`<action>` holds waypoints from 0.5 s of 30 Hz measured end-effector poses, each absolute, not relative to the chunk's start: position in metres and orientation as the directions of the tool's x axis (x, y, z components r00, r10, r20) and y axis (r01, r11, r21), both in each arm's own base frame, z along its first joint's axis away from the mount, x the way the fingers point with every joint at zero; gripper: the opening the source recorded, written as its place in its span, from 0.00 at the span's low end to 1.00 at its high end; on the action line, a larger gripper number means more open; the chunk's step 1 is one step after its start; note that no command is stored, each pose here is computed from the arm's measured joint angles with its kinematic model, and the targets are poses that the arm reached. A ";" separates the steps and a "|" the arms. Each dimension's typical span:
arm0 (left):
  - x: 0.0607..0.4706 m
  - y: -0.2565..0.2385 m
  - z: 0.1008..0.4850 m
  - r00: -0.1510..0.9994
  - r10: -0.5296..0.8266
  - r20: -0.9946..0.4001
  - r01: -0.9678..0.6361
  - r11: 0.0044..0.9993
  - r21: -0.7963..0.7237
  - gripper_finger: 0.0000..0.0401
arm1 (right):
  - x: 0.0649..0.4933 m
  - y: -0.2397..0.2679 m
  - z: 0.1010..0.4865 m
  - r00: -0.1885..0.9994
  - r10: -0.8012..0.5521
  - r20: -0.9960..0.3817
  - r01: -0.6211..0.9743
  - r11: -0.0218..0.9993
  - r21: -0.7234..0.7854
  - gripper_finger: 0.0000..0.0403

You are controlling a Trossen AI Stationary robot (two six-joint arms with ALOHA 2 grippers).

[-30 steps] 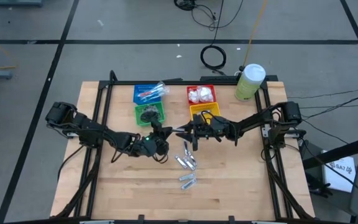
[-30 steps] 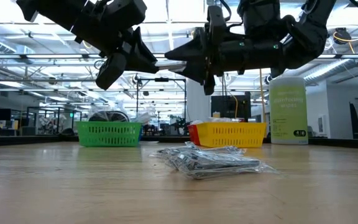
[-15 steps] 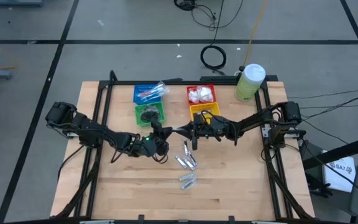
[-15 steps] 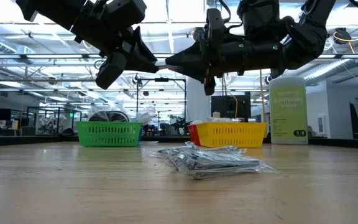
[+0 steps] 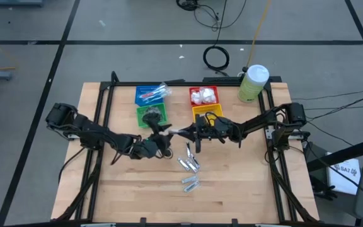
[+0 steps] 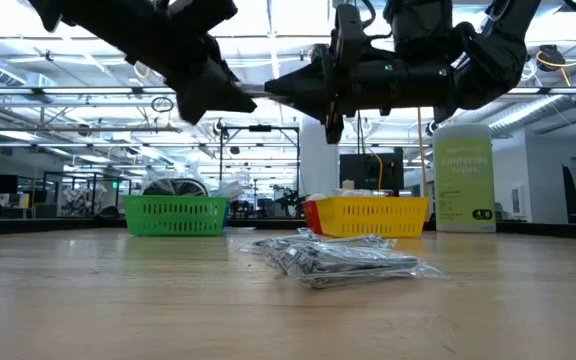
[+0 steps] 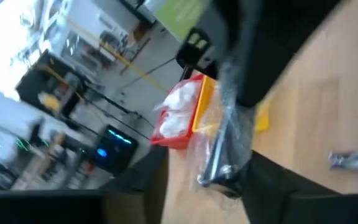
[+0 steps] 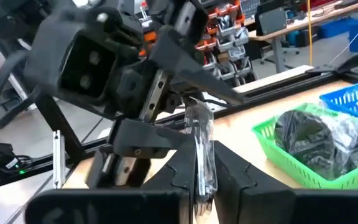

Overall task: Pick & Place Travel size toiletries
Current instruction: Put the nail cutter into the yellow bin

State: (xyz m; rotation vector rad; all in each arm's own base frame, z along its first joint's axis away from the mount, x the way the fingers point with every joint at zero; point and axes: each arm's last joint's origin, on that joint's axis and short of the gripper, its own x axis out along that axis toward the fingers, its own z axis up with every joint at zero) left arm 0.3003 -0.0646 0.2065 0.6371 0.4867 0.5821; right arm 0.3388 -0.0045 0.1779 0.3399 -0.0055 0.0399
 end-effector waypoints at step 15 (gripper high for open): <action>0.270 -0.066 0.252 0.878 0.385 -0.285 -0.335 0.919 0.209 0.76 | 0.306 -0.027 0.192 0.984 -0.076 -0.159 0.111 0.968 0.225 0.05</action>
